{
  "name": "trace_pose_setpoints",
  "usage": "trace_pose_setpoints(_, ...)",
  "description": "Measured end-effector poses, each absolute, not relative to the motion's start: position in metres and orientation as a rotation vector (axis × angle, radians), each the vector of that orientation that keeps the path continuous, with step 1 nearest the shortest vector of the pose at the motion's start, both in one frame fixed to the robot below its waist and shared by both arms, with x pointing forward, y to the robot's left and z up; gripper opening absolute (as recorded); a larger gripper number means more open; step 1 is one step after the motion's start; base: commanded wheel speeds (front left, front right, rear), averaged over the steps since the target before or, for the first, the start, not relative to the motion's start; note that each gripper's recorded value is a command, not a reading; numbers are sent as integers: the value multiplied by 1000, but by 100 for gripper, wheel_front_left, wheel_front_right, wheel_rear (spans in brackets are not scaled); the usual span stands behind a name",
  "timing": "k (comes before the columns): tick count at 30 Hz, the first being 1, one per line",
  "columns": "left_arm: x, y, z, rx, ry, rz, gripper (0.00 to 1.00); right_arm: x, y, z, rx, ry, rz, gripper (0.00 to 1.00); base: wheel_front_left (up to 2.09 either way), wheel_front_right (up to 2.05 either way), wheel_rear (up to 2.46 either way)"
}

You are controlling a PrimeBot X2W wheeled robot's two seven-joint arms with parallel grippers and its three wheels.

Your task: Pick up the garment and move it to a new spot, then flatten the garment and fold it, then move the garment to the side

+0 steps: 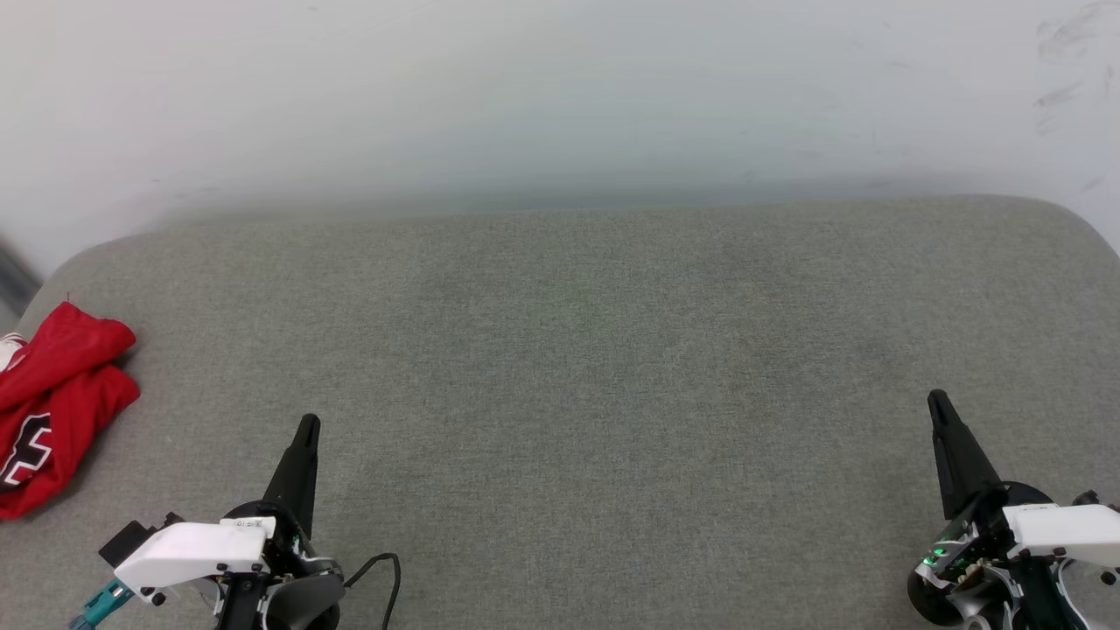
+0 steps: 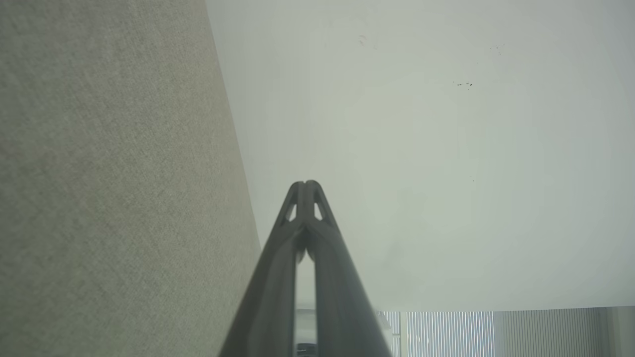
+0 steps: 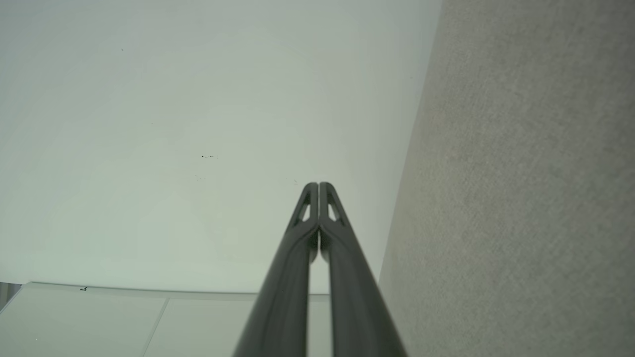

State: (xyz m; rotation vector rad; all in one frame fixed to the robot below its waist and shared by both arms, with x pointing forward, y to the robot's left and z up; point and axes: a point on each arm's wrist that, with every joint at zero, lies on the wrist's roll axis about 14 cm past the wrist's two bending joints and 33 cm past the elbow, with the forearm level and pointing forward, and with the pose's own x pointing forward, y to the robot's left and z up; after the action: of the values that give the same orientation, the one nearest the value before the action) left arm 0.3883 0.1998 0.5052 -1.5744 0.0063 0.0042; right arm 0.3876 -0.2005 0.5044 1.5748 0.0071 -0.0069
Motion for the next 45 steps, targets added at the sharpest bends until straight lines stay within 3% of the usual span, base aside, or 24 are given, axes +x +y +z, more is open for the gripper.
trace_pose_setpoints(6, 388, 200, 505, -1574, 6, 4, 0, 388, -201, 504, 1575, 7, -7, 0, 0, 0, 0)
trace_pose_setpoints(7, 388, 200, 504, -1575, 9, 7, 100, 387, -201, 503, 1575, 10, -10, 100, 0, 0, 0)
trace_pose_setpoints(13, 377, 200, 482, -1580, 51, 67, 100, 375, -202, 479, 1576, 55, -76, 100, 0, 0, 0)
trace_pose_setpoints(22, 378, 211, 491, -1508, -7, 87, 100, 376, -208, 489, 1442, 14, -80, 100, 0, 0, 0)
trace_pose_setpoints(45, 377, 206, 508, -1000, 1, 125, 100, 375, -209, 519, 947, -71, -40, 100, 0, 0, 0)
